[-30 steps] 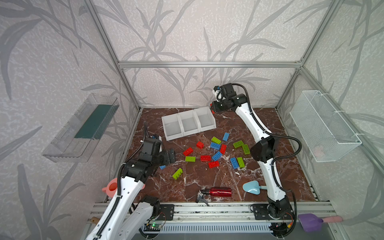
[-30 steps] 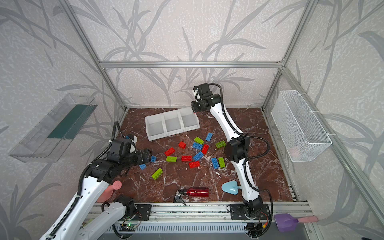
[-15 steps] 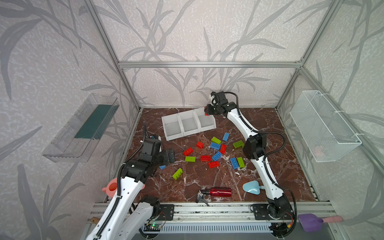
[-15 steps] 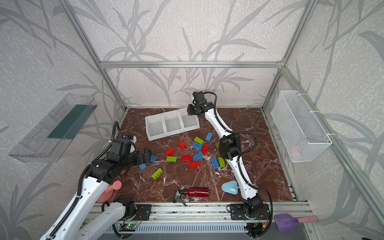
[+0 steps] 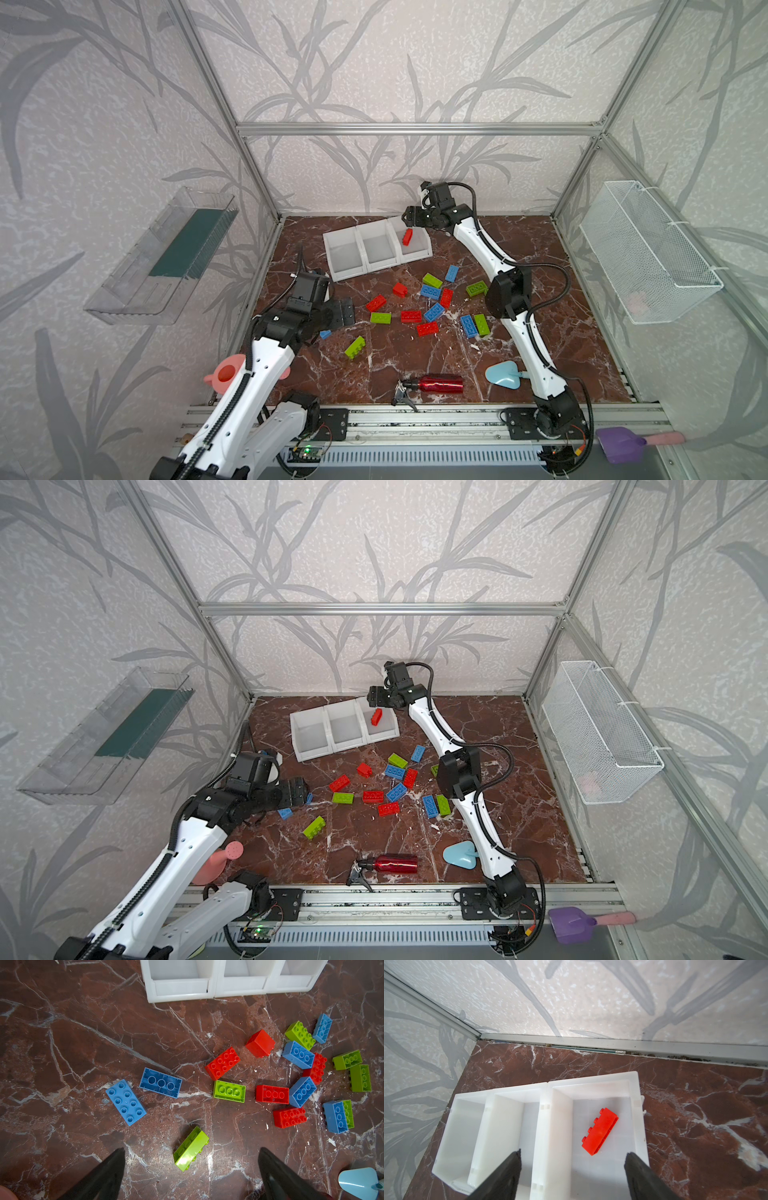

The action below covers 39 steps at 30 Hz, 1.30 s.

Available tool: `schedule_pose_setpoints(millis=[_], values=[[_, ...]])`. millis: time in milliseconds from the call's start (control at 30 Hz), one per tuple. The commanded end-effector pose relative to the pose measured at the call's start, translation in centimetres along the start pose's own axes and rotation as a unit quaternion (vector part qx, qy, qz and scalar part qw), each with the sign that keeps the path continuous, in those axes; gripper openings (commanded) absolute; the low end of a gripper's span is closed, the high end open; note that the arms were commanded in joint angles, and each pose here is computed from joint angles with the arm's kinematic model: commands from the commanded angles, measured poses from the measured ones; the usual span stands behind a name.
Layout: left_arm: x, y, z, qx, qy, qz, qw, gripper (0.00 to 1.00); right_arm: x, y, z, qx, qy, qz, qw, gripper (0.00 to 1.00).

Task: Sort the legos into containers by color
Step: 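Grasp a red 2x4 brick with the left gripper while the right gripper withdraws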

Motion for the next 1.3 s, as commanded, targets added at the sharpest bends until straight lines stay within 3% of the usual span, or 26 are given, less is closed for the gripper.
schedule_pose_setpoints(millis=[0,233,333,567,900,1267], values=[[-0.7,-1.0,-0.4,-0.021,0.027,0.032,0.999,0.99,6.9,5.1,-2.6,0.047,-0.028,-0.047,0.997,0.81],[-3.3,-1.4,-1.1,-0.03,0.097,0.036,0.994,0.99,13.8,5.0,-0.5,0.058,-0.039,-0.044,0.997,0.9],[-4.1,-1.7,-1.6,-0.039,0.107,0.035,0.993,0.98,16.7,3.8,1.5,0.055,-0.074,-0.054,0.994,1.0],[-5.9,-2.6,-2.4,-0.071,0.135,0.033,0.988,0.93,21.6,-0.4,7.9,0.04,-0.094,-0.045,0.994,0.99],[-9.2,-4.6,-2.1,-0.116,0.191,0.039,0.974,0.85,24.5,-6.1,16.2,0.009,-0.087,-0.03,0.996,0.99],[-13.4,-5.2,-2.6,-0.132,0.232,0.007,0.964,0.79,24.7,-7.7,18.7,0.015,-0.076,-0.031,0.996,0.99]])
Point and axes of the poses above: each gripper's point midway between its finger pads, its own x axis back along the fingers, its own y axis along the line the jaws close on, z = x × y, the point moved 4 cm from there along x, back along the fingers, and after that the axes turned 15 degrees about -x, right-handed, at the moved point
